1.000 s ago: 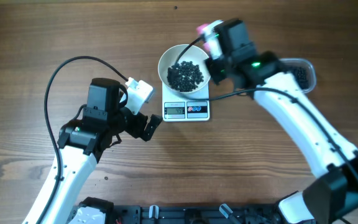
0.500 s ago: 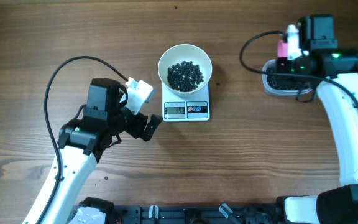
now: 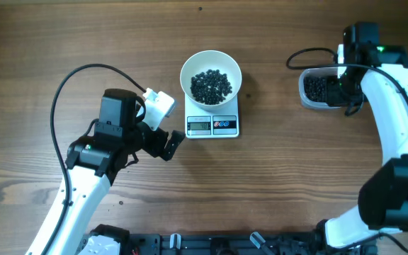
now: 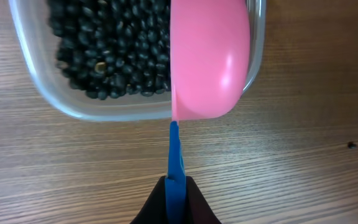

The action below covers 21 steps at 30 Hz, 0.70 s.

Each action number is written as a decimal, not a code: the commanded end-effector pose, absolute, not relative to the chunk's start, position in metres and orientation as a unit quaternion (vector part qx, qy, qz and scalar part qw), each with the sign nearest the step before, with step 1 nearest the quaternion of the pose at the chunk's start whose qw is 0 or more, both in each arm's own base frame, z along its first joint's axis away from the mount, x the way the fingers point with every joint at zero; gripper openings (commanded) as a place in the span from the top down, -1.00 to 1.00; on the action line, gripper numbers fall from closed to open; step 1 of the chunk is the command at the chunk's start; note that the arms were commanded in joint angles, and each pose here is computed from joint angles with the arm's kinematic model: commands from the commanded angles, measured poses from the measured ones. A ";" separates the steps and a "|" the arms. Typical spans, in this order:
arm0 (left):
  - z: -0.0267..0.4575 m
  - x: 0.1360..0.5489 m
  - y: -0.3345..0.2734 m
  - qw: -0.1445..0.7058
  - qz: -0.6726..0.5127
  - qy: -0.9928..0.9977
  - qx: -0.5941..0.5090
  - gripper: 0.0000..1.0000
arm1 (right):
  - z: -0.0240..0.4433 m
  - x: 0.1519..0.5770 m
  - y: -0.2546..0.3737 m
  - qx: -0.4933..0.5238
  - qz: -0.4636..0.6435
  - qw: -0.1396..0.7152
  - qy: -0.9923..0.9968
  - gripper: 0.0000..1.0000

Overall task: Scoop item into bowl and weigh 150g on scale
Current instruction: 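Return scoop to the bean tub and scoop more beans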

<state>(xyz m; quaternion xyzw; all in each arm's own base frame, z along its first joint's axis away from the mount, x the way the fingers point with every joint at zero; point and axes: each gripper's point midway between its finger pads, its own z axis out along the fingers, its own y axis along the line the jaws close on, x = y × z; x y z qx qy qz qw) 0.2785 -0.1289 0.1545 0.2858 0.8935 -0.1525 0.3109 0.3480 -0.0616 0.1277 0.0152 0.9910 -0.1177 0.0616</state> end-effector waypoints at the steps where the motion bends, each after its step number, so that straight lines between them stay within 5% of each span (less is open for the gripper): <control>1: 0.150 0.276 -0.132 0.304 -0.161 0.893 0.290 -1.00 | 0.112 0.347 -0.071 0.016 -0.137 0.035 0.990 0.91; 21: 0.150 0.276 -0.132 0.304 -0.161 0.893 0.289 -1.00 | 0.091 0.363 -0.010 -0.005 0.045 0.048 0.998 0.91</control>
